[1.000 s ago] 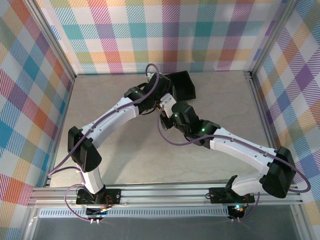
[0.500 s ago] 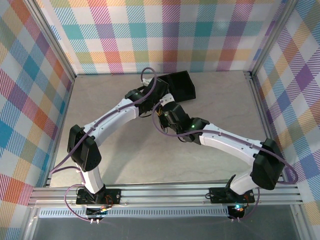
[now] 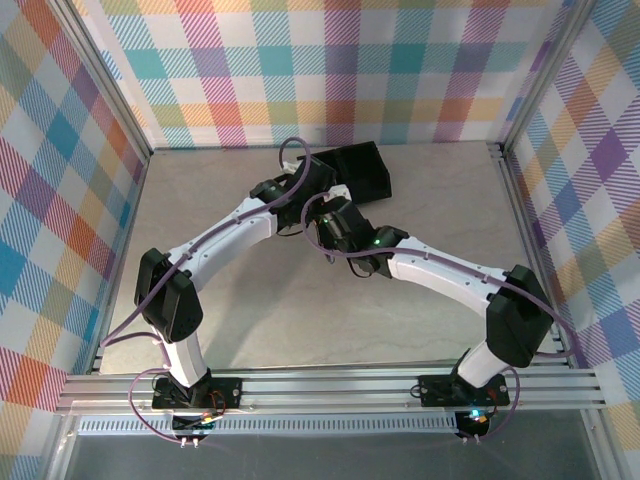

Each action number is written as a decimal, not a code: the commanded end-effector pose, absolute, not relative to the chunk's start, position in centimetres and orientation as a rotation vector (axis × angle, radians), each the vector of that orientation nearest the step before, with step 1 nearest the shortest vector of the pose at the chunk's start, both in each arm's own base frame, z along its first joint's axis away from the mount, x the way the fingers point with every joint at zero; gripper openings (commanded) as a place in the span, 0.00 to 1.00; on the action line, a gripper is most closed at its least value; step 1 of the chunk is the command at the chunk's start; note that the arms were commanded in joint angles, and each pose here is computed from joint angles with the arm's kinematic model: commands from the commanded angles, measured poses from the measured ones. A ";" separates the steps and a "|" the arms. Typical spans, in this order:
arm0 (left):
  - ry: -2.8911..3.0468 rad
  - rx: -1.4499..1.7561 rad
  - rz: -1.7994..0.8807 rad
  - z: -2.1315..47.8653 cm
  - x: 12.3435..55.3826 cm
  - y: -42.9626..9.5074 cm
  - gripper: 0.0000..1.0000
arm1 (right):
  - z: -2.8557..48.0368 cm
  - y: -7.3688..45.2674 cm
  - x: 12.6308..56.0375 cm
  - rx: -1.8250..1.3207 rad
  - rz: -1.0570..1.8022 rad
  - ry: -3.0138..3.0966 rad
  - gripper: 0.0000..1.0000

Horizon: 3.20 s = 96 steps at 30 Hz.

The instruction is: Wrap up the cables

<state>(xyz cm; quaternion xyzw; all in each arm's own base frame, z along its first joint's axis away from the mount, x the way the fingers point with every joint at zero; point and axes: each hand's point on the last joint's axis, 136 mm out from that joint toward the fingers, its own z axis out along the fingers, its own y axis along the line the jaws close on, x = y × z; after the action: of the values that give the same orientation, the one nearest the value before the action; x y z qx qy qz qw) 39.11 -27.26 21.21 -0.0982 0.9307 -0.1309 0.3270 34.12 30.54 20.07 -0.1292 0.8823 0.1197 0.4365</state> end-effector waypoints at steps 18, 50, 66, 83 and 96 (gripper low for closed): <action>2.489 -0.175 -0.506 23.0 35.4 -29.3 0.00 | 19.0 28.8 36.2 -0.179 0.322 2.244 0.00; 2.306 -0.417 -0.475 22.1 35.5 -25.5 0.00 | 23.0 28.5 28.1 -0.330 0.620 2.221 0.44; 2.310 -0.439 -0.534 23.7 36.3 -23.1 0.00 | 18.6 25.7 25.5 -0.369 0.666 2.382 0.79; 2.334 -0.353 -0.784 27.2 33.9 -19.6 0.00 | 16.3 18.9 31.9 0.108 1.088 2.367 0.76; 2.312 -0.387 -0.885 27.6 33.7 -19.2 0.00 | 13.6 24.2 31.6 -0.116 1.419 2.354 0.61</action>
<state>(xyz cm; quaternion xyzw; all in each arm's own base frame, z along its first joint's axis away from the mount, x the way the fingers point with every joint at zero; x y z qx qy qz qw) 33.01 -18.42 23.80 -0.1532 0.9091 -0.2751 0.2726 32.95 21.66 12.34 0.0187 0.8647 0.4611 0.1983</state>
